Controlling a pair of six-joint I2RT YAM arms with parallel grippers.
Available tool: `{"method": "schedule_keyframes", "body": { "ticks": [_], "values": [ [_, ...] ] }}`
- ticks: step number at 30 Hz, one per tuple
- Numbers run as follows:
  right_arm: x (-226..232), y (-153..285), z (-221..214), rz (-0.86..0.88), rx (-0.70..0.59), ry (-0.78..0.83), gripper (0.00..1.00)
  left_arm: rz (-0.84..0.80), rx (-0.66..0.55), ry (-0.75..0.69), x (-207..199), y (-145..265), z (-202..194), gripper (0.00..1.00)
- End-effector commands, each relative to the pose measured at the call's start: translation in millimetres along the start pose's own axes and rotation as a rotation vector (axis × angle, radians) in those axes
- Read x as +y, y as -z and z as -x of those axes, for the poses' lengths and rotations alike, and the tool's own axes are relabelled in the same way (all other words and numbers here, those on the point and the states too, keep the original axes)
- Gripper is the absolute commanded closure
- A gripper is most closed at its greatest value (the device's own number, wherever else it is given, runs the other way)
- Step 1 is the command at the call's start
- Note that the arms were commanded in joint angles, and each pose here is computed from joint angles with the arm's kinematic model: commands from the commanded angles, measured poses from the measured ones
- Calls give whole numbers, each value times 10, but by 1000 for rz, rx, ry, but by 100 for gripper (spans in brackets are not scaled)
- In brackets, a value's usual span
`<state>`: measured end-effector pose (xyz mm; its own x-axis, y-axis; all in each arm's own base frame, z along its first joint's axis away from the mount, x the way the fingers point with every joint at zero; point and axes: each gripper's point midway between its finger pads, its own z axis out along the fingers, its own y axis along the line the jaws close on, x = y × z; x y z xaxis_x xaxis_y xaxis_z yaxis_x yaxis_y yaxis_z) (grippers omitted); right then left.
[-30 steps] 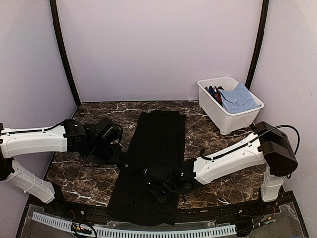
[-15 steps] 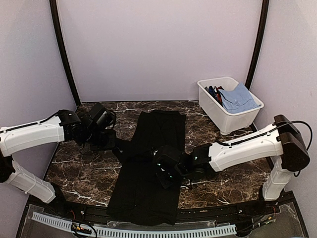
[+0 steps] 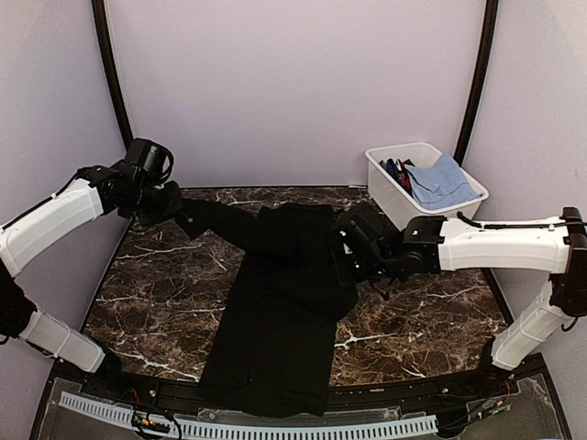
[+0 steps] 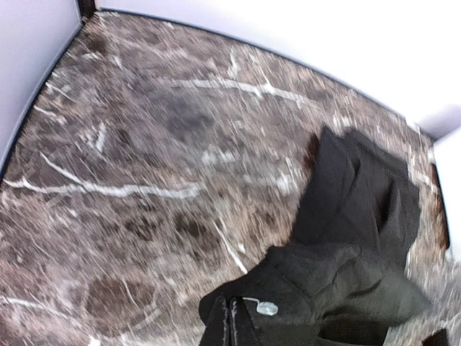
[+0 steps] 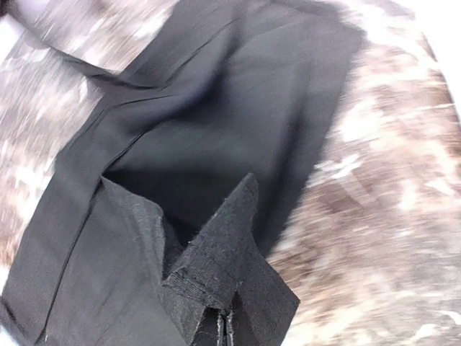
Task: Fold and stack the long sleeve shirts
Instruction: Flatten out the square-folded shirt at the center of the board.
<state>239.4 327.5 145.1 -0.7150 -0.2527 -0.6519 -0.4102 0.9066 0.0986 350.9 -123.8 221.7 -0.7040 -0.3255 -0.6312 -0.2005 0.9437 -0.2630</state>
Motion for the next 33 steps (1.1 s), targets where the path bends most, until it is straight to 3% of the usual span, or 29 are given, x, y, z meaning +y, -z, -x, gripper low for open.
{"method": "schedule_keyframes", "body": {
  "ticks": [1,10,17,25,33],
  "values": [
    [-670,287,477,-144,-105,-69,100,16,-113,28,191,47,635,100],
    [-1888,868,1437,-357,-299,-199,100,166,-256,117,928,10,1773,100],
    [-2493,1141,1760,-452,-361,-267,100,281,-298,144,1342,-16,2257,100],
    [-2935,1379,2108,-490,-421,-335,100,323,-358,129,1379,62,2721,100],
    [-3040,1521,2400,-494,-470,-347,100,245,-333,100,1234,-58,2749,100]
  ]
}}
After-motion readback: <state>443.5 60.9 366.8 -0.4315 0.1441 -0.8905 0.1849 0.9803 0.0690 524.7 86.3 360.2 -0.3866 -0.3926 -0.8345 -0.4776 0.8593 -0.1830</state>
